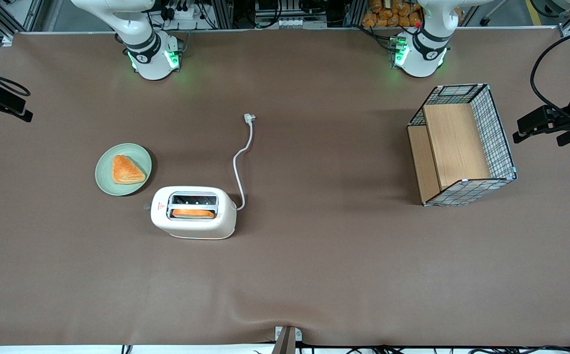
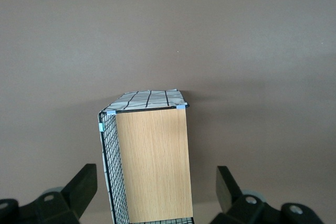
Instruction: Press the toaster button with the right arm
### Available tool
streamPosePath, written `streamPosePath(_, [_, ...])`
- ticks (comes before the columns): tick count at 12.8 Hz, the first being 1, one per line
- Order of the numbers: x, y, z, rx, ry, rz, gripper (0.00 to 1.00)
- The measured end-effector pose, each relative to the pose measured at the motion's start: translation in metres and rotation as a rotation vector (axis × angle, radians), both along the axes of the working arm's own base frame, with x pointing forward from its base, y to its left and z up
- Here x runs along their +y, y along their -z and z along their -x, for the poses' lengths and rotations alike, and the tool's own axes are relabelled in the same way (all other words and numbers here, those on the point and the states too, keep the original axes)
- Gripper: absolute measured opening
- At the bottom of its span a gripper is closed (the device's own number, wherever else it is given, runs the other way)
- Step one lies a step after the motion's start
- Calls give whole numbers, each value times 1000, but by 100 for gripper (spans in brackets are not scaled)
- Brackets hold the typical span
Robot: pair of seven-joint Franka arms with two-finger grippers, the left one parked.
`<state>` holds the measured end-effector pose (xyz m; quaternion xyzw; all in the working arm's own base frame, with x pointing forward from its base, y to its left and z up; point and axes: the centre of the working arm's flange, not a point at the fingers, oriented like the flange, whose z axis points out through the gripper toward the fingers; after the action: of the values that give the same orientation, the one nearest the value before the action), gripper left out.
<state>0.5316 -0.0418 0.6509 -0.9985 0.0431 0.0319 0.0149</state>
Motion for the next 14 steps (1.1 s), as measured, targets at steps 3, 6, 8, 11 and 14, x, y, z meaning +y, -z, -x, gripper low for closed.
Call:
streamPosePath(3, [0,2,0,4,0,0,100])
streamPosePath(6, [0,5,-2,9,-1,0,100])
streamPosePath(8, [5,13,-7,25,-9,-10,100])
streamPosePath(11, [30,55,-31,91,-35,-107,100])
streamPosePath(14, [42,95,-56,111,-40,-140,100])
